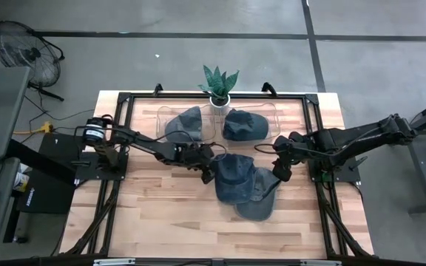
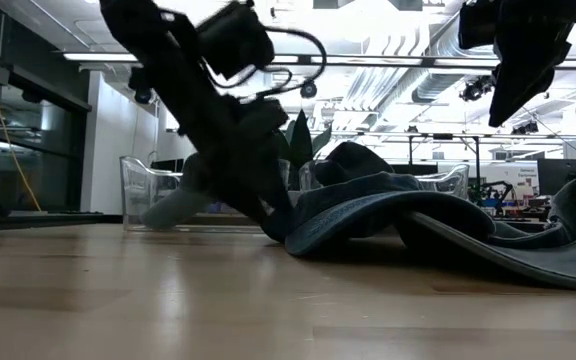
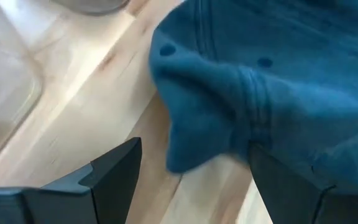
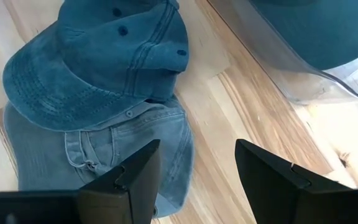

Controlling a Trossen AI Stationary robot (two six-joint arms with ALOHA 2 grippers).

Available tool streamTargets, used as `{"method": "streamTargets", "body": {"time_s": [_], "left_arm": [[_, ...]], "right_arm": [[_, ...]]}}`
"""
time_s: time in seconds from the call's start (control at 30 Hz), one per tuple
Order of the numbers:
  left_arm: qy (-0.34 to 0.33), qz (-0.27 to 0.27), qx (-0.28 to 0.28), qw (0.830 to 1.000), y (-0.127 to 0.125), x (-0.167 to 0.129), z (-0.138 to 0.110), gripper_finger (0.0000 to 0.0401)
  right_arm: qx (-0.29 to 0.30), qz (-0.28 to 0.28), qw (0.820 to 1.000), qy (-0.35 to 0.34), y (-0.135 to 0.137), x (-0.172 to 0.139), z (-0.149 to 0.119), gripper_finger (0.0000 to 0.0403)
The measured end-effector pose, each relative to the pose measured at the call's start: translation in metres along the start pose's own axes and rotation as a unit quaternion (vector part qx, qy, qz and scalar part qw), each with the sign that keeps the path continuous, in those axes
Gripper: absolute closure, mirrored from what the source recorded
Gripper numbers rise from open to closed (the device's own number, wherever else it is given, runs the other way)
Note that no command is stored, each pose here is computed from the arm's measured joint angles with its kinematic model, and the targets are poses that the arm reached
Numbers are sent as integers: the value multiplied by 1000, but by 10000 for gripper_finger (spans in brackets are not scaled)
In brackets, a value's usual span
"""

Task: Pick & Place hat
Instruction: Put the dark blue cap into the right transparent bin

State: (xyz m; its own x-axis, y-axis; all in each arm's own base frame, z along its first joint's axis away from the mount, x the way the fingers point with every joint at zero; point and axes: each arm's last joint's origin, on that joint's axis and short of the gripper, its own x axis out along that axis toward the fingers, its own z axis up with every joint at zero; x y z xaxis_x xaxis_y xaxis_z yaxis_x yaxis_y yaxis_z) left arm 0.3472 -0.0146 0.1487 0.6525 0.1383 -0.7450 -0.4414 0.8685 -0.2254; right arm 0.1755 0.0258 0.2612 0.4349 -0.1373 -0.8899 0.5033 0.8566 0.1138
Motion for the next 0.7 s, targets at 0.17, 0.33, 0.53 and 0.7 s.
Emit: {"method": "streamTargets", "body": {"time_s": [0.17,0.33,0.53,0.7], "left_arm": [[-4,-37,-7,999,3,13,2,113],[2,-58,-11,998,4,25,-1,113],[5,-77,-18,997,3,26,0,125],[11,-83,-31,996,3,26,-1,197]], "right_arm": [[-1,0,1000,0,0,0,0,203],[-2,2,1000,1,0,0,0,203],[-5,3,1000,2,0,0,0,203],[-10,3,1000,2,0,0,0,203]]}}
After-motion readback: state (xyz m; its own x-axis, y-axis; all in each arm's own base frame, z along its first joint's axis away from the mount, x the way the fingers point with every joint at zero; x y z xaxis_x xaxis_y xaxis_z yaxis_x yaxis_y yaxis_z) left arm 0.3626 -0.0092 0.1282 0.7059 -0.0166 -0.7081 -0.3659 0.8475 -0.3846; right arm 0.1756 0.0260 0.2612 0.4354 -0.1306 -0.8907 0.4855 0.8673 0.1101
